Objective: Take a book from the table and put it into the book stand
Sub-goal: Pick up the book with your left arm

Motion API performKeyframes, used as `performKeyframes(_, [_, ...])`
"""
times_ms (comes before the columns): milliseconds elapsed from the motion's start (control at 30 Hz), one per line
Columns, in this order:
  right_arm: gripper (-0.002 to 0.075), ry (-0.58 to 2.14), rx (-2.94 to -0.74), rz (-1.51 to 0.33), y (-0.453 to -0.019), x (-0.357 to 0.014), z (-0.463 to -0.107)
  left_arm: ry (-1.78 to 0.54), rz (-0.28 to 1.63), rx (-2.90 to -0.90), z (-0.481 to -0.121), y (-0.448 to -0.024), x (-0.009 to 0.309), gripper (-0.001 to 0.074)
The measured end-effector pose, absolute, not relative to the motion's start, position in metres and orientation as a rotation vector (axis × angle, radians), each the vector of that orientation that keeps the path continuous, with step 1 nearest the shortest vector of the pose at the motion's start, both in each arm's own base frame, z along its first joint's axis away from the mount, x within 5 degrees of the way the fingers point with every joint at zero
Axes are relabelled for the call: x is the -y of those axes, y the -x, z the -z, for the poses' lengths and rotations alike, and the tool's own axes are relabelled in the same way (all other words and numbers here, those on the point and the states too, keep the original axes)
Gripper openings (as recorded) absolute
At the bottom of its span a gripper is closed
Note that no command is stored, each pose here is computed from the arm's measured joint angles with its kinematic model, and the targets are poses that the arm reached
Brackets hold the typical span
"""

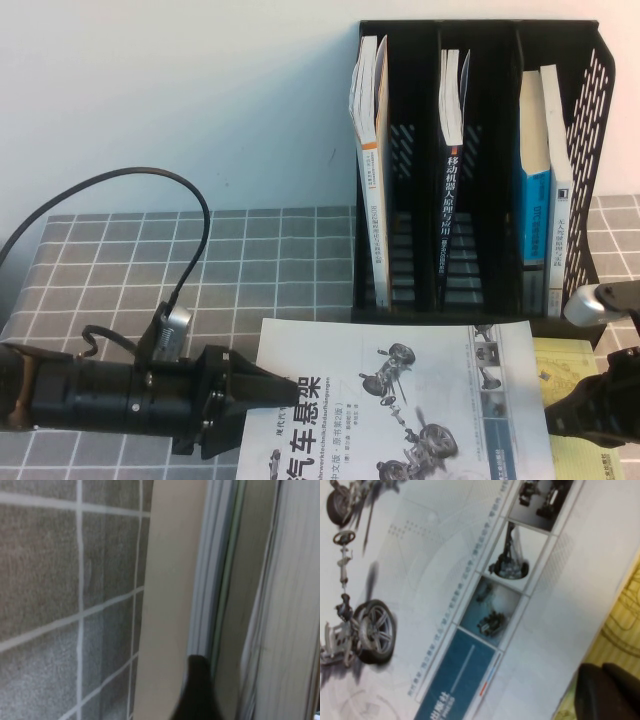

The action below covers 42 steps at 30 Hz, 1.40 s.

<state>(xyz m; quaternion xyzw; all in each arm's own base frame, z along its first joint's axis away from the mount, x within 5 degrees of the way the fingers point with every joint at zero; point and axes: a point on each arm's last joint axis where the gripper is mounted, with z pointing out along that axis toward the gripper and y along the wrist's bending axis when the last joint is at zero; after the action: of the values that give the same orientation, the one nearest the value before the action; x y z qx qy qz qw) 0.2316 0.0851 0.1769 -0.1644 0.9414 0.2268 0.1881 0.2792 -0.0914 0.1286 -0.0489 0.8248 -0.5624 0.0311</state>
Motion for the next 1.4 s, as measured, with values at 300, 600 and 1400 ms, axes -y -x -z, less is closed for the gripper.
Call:
performKeyframes(300, [-0.0003, 0.47, -2.646, -0.636, -0.232, -0.085, -0.177, 0.141, 1.721, -2.555, -0.127, -0.279, 0.091, 0.0192])
performKeyframes(600, [-0.0003, 0.622, -2.637, -0.59, -0.23, -0.084, -0.188, 0.051, 1.707, -2.573, -0.141, -0.288, 0.091, 0.0113])
performKeyframes(1400, [-0.0003, 0.588, -2.3, -0.306, -0.219, -0.067, -0.325, -0.286, 1.239, -2.364, -0.378, -0.27, 0.081, 0.0112])
